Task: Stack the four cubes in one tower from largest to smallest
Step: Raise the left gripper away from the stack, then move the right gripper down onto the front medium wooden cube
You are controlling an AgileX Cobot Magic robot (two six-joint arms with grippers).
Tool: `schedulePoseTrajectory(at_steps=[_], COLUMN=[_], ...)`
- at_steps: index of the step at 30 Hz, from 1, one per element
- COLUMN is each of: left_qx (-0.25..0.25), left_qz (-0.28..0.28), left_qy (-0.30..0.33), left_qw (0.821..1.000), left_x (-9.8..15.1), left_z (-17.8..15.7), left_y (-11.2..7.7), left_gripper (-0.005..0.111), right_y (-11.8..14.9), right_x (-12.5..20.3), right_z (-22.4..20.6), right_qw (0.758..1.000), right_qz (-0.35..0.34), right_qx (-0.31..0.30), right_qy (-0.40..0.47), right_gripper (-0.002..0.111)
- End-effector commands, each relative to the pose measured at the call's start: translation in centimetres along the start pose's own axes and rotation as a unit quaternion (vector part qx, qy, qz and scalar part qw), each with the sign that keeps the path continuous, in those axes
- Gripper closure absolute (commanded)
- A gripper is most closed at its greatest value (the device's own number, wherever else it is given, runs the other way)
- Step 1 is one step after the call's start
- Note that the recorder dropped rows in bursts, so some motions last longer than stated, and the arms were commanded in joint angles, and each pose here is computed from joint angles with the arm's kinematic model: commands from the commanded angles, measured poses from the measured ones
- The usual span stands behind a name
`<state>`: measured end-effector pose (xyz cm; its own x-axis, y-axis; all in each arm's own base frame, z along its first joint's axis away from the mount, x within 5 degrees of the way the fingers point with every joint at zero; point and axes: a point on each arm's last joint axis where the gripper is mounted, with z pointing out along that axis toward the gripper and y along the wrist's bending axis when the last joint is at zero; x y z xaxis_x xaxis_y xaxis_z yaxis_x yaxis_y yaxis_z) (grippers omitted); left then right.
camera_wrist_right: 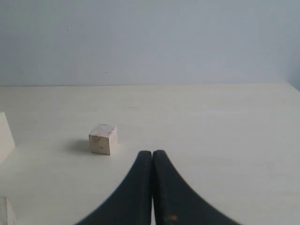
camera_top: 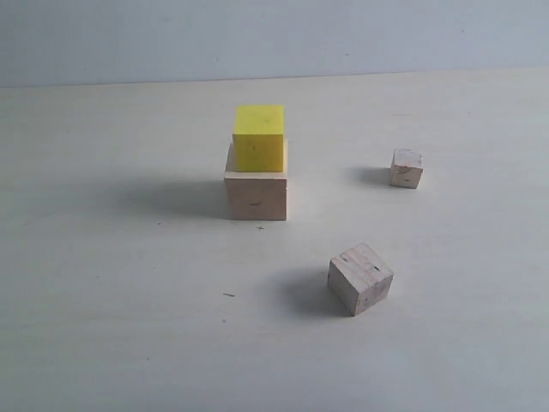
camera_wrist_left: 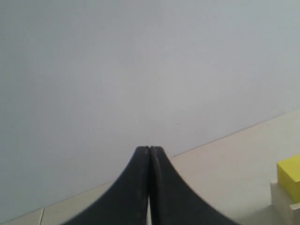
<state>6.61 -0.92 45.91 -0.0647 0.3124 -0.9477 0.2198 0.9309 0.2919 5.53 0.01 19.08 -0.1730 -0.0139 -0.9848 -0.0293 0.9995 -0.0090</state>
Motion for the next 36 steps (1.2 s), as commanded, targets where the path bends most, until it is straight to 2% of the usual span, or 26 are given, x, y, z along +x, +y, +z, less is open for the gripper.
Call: schedulePoseTrajectory(at_steps=[1, 2, 3, 4, 5, 8, 11, 16, 17, 19, 20, 23, 25, 27, 32, 35, 36], left_qx=[0.032, 0.039, 0.05, 0.053, 0.057, 0.06, 0.063, 0.066, 0.067, 0.069, 0.071, 0.078, 0.079, 0.08, 0.089, 0.096, 0.097], left_qz=[-0.061, -0.068, -0.076, -0.077, -0.077, -0.077, -0.081, -0.088, -0.089, -0.093, -0.097, -0.111, -0.113, -0.114, -0.129, -0.142, -0.144], left_qy=[-0.026, -0.024, -0.012, -0.004, 0.014, 0.023, 0.021, 0.015, 0.014, 0.013, 0.013, 0.007, 0.005, 0.005, 0.004, 0.004, 0.004], left_qw=[0.997, 0.997, 0.996, 0.996, 0.995, 0.995, 0.994, 0.994, 0.994, 0.993, 0.993, 0.991, 0.99, 0.99, 0.988, 0.985, 0.985], left_x=[3.5, 4.2, 6.0, 6.7, 8.3, 10.0, 11.1, 11.3, 11.3, 11.2, 11.2, 11.1, 11.0, 11.0, 11.0, 10.9, 10.9], left_z=[-0.8, -0.7, -0.5, -0.4, 0.0, 0.3, 0.4, 0.5, 0.5, 0.5, 0.5, 0.5, 0.4, 0.4, 0.4, 0.4, 0.4], left_y=[-1.6, -1.9, -2.6, -2.9, -3.4, -4.0, -4.4, -4.5, -4.5, -4.6, -4.6, -4.7, -4.7, -4.7, -4.9, -5.0, -5.0], left_gripper=[0.107, 0.107, 0.107, 0.107, 0.107, 0.107, 0.107, 0.107, 0.107, 0.107, 0.107, 0.107, 0.107, 0.107, 0.107, 0.107, 0.107], right_y=[0.1, 0.2, 0.4, 0.4, 0.3, 0.2, 0.2, 0.3, 0.3, 0.4, 0.5, 2.1, 3.6, 4.9, 7.1, 7.9, 8.2], right_x=[-0.7, -1.1, -1.9, -2.3, -3.3, -4.7, -5.9, -10.2, -12.1, -13.5, -13.9, -15.0, -15.3, -15.1, -12.6, -10.2, -9.2], right_z=[0.0, -0.1, -0.2, -0.3, -0.6, -1.4, -1.8, -2.5, -2.3, -1.6, -1.2, 0.6, 1.9, 3.2, 6.8, 8.4, 8.9], right_qw=[0.999, 0.997, 0.988, 0.981, 0.972, 0.953, 0.953, 0.97, 0.98, 0.992, 0.995, 0.993, 0.982, 0.966, 0.928, 0.893, 0.873], right_qz=[-0.006, 0.026, 0.106, 0.134, 0.137, 0.129, 0.134, 0.124, 0.091, 0.048, 0.042, 0.015, -0.046, -0.074, -0.073, -0.035, -0.019], right_qx=[-0.007, -0.015, -0.032, -0.038, -0.044, -0.051, -0.052, -0.046, -0.037, -0.03, -0.038, -0.118, -0.184, -0.24, -0.306, -0.321, -0.326], right_qy=[-0.046, -0.068, -0.111, -0.133, -0.185, -0.27, -0.266, -0.204, -0.172, -0.112, -0.086, -0.014, 0.019, 0.052, 0.198, 0.313, 0.363], right_gripper=[0.108, 0.108, 0.108, 0.108, 0.108, 0.108, 0.108, 0.108, 0.108, 0.108, 0.108, 0.108, 0.108, 0.108, 0.108, 0.108, 0.108])
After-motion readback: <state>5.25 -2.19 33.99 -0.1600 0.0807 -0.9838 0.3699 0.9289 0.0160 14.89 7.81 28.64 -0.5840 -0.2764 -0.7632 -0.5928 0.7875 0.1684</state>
